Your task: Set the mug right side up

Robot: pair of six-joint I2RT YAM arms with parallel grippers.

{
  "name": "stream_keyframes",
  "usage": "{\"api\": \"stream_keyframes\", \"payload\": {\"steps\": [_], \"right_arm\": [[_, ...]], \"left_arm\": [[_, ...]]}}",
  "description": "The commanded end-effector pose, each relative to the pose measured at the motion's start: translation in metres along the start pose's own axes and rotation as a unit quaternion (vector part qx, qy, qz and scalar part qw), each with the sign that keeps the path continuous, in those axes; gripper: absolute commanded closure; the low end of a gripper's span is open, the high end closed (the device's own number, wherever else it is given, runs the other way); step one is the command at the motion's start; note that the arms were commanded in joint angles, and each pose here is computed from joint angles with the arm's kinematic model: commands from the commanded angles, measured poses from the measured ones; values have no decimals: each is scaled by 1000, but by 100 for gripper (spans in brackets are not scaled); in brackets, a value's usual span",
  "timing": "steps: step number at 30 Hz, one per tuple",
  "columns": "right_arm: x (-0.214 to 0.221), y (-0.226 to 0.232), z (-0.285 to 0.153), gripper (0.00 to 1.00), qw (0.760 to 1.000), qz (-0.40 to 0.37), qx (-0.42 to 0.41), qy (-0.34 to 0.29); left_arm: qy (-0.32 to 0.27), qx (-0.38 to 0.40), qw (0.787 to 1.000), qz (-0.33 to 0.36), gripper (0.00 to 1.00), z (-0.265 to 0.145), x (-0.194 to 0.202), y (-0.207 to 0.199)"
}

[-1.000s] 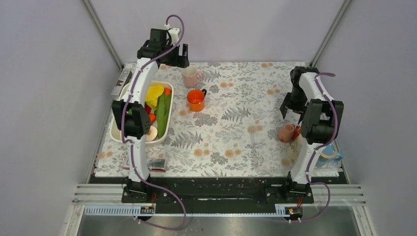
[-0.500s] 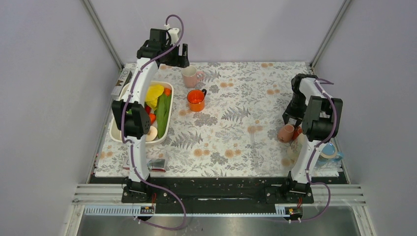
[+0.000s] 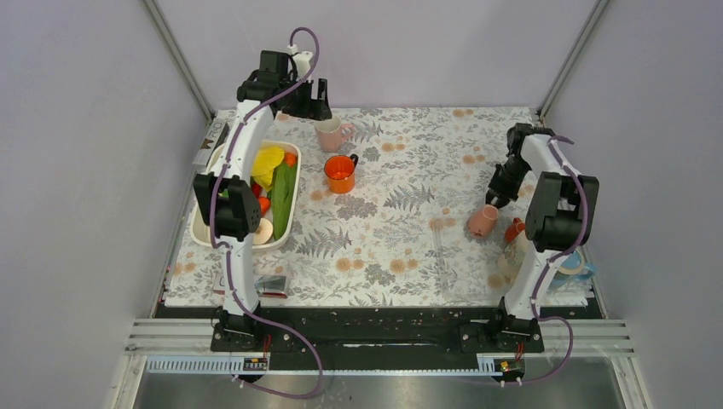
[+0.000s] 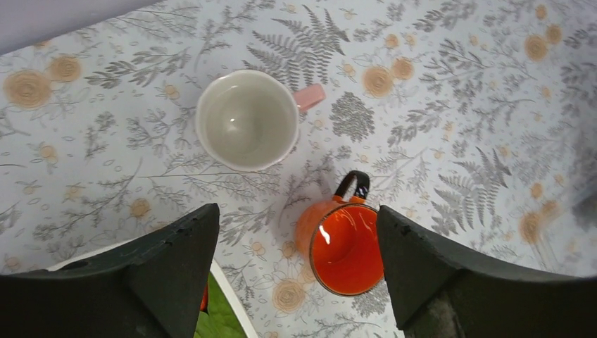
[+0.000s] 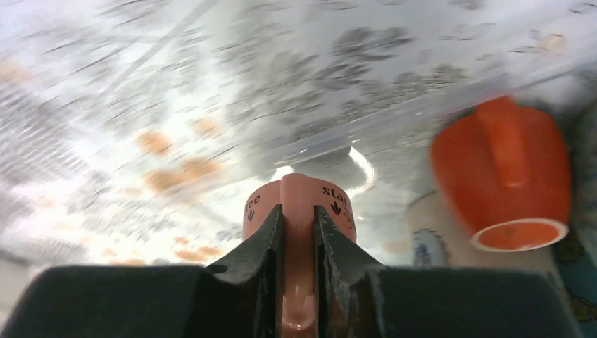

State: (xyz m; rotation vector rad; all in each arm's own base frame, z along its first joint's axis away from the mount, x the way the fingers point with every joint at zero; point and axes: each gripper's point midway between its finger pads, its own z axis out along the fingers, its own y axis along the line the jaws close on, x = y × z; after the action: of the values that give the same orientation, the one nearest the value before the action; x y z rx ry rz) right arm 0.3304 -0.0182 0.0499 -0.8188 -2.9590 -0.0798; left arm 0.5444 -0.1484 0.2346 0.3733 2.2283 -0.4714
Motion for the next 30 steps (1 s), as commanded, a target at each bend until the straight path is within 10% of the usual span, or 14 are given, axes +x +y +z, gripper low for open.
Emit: {"api": "stream_keyframes", "payload": {"steps": [1, 8, 16, 24, 30], "right_arm": [[11, 76, -97, 100, 967, -127, -192, -112], [55, 206, -247, 100, 804, -294, -412, -311], [84, 256, -392, 100, 601, -277, -585, -468], [93, 260, -414, 100, 572, -276, -613, -470], [93, 255, -422, 100, 571, -281, -598, -487]], "left_arm": [[-47, 101, 993, 33, 15, -44, -32, -47], [-51, 285, 955, 59, 9, -92, -37, -134], [-29, 488, 872, 23, 1, -161, -40, -240], [-39, 617, 786, -15, 9, -193, -71, -290], [-62, 510, 858, -15, 10, -158, -75, -270]]}}
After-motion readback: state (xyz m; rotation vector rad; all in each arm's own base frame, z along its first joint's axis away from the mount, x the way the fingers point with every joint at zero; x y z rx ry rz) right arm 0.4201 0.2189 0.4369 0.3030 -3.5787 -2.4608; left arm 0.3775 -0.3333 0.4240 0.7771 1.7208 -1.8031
